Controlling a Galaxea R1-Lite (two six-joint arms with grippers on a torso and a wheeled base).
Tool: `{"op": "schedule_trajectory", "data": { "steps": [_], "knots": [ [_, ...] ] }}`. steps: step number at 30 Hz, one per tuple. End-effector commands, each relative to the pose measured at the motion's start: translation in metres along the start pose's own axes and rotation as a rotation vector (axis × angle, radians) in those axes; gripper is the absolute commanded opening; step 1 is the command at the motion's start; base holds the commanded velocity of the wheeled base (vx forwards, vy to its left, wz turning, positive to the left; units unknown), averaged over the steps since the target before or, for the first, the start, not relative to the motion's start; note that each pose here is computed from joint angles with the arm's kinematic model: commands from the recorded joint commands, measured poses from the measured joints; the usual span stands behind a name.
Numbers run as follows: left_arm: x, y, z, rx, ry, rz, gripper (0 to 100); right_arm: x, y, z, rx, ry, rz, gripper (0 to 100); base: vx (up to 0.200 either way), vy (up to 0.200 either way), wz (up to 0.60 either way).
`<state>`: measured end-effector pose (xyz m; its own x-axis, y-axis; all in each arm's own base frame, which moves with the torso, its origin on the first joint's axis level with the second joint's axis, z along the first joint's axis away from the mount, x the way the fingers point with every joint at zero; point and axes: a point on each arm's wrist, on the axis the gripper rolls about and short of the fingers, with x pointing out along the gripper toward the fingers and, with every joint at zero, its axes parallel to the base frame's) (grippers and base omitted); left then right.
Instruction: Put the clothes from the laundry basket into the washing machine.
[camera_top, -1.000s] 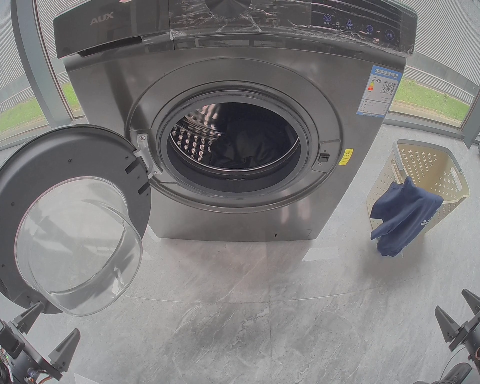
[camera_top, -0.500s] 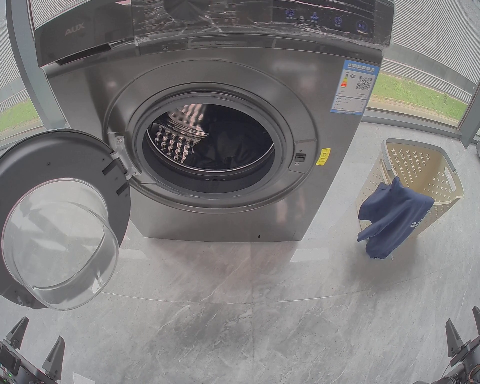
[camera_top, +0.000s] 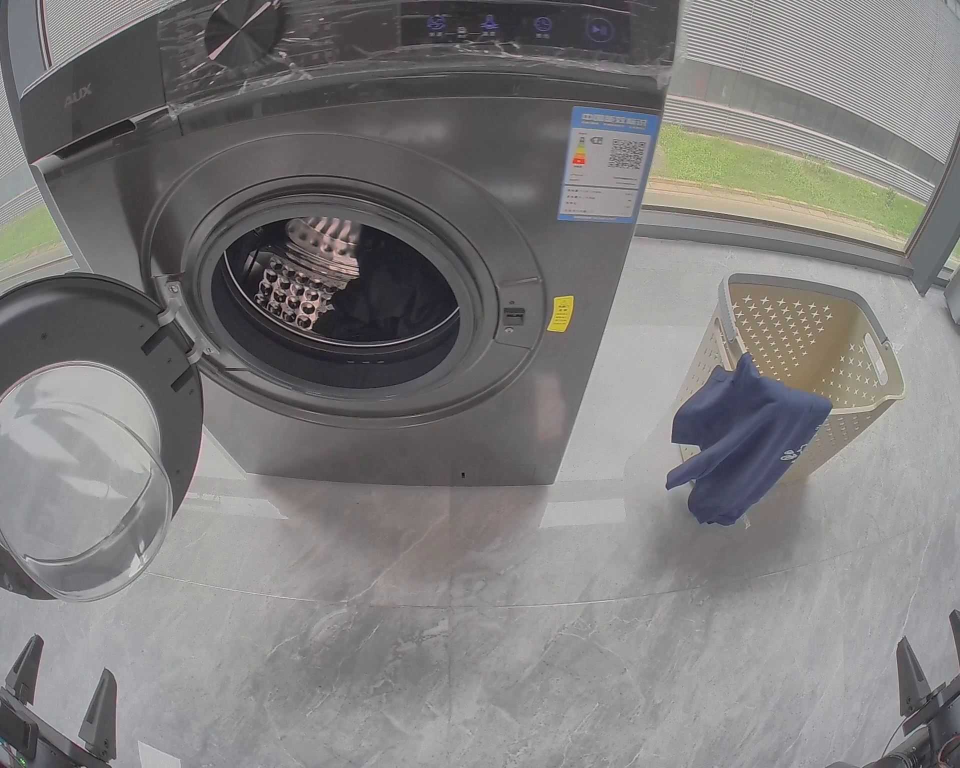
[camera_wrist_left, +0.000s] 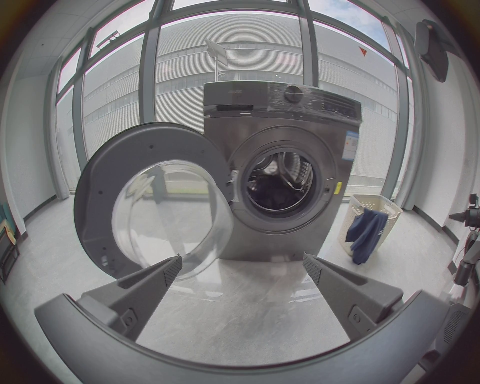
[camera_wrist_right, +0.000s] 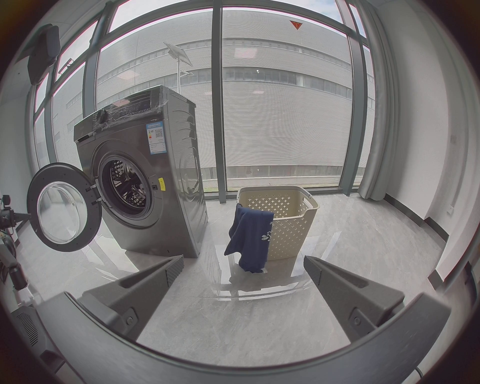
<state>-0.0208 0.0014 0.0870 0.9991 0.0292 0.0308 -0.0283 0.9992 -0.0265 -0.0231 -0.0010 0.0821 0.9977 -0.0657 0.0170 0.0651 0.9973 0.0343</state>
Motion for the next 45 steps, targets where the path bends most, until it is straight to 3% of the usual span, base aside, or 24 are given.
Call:
{"op": "schedule_trajectory", "data": {
  "steps": [1, 3, 12, 29, 35, 45],
  "knots": [
    [-0.0026, -0.0012, -0.0051, -0.022, -0.025, -0.033, 100, 0.0006, -0.0001, -0.0051, 0.0, 0.009, 0.001, 100, 0.0, -0.2, 0.0],
    [-0.0027, -0.0019, -0.0049, -0.056, -0.023, -0.061, 100, 0.0006, -0.0001, -0.0051, 0.0, 0.009, 0.001, 100, 0.0, -0.2, 0.0],
    [-0.0026, -0.0018, -0.0048, -0.073, -0.026, -0.057, 100, 0.0006, -0.0001, -0.0051, 0.0, 0.009, -0.001, 100, 0.0, -0.2, 0.0],
    [-0.0025, -0.0017, -0.0049, -0.073, -0.027, -0.055, 100, 0.0006, -0.0001, -0.0051, 0.0, 0.009, 0.001, 100, 0.0, -0.2, 0.0],
    [-0.0025, -0.0017, -0.0049, -0.073, -0.027, -0.055, 100, 0.0006, -0.0001, -0.0051, 0.0, 0.009, -0.001, 100, 0.0, 0.0, 0.0],
    [-0.0025, -0.0018, -0.0049, -0.073, -0.027, -0.057, 100, 0.0006, -0.0001, -0.0051, 0.0, 0.009, -0.001, 100, 0.2, 0.0, 0.0]
  ]
}}
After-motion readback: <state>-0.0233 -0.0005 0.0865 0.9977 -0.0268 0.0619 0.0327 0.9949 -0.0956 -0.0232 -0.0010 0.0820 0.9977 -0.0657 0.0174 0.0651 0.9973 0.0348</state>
